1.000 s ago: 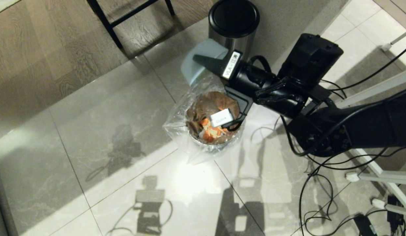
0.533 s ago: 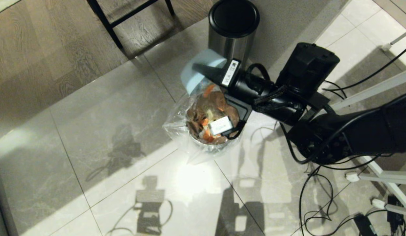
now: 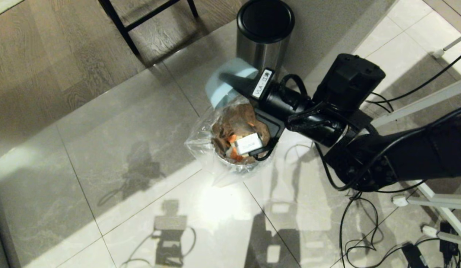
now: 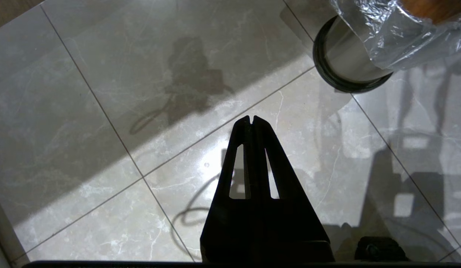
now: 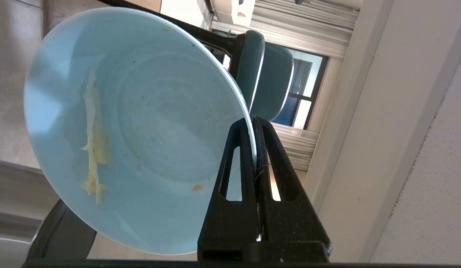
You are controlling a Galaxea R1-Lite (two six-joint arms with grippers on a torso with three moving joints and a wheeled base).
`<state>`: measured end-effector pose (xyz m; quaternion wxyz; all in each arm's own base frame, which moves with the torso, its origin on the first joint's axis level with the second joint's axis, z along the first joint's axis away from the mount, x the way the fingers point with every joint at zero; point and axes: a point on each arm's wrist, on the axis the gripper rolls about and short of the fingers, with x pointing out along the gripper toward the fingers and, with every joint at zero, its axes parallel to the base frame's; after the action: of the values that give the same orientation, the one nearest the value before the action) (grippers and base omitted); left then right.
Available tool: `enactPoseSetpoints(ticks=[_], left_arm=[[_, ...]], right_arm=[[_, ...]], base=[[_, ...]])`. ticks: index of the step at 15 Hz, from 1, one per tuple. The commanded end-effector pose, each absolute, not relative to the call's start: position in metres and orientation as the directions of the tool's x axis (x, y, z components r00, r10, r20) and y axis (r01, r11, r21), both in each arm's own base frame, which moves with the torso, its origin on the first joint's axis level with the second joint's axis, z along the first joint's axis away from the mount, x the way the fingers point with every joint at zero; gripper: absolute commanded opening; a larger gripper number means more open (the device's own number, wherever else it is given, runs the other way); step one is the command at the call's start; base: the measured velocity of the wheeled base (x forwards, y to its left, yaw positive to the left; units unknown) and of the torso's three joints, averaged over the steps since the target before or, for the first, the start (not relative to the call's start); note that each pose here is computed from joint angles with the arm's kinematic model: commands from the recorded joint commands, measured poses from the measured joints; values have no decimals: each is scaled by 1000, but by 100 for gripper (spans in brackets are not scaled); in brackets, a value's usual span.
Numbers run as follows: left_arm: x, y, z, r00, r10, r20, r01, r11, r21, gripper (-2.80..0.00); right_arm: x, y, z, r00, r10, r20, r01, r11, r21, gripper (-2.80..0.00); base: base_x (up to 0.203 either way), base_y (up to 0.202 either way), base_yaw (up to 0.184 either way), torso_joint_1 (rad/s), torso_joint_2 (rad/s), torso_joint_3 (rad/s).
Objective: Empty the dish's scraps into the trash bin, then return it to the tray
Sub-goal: Pour the leftover food from the bowl into the trash can
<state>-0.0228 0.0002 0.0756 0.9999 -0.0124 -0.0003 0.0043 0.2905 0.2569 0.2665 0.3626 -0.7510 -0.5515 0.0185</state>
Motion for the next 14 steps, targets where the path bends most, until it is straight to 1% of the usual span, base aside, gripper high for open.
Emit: enactPoseSetpoints(ticks=[1,3,6,8,9,11,13,14], left_arm=[[-23,0,76,1000,9,0,-9,1000,-25,-280],[-23,0,76,1000,10,0,-10,1000,-26,-280],[-23,0,76,1000,9,0,-9,1000,-25,-280],[-23,0,76,1000,9,0,-9,1000,-25,-280],[-23,0,76,1000,9,0,-9,1000,-25,-280],[-23,0,76,1000,9,0,-9,1000,-26,-280],[-23,0,76,1000,9,0,-9,1000,-26,-280],[-23,0,76,1000,9,0,-9,1000,-26,-280]], right_arm=[[291,258,263,390,843,371,820,-134,-556,-280],[294,257,255,405,846,347,809,-155,-568,-280],[290,264,256,387,846,367,803,-114,-585,-280],[285,263,269,368,838,403,813,-79,-576,-280],[284,262,267,373,838,397,803,-77,-592,-280],[285,258,245,404,854,328,766,-119,-632,-280],[283,258,246,409,853,324,760,-122,-638,-280],[280,260,255,403,847,346,767,-107,-632,-280]], base=[[0,0,0,0,0,0],[0,0,0,0,0,0],[0,0,0,0,0,0],[0,0,0,0,0,0],[0,0,0,0,0,0],[0,0,0,0,0,0],[0,0,0,0,0,0],[0,0,0,0,0,0]])
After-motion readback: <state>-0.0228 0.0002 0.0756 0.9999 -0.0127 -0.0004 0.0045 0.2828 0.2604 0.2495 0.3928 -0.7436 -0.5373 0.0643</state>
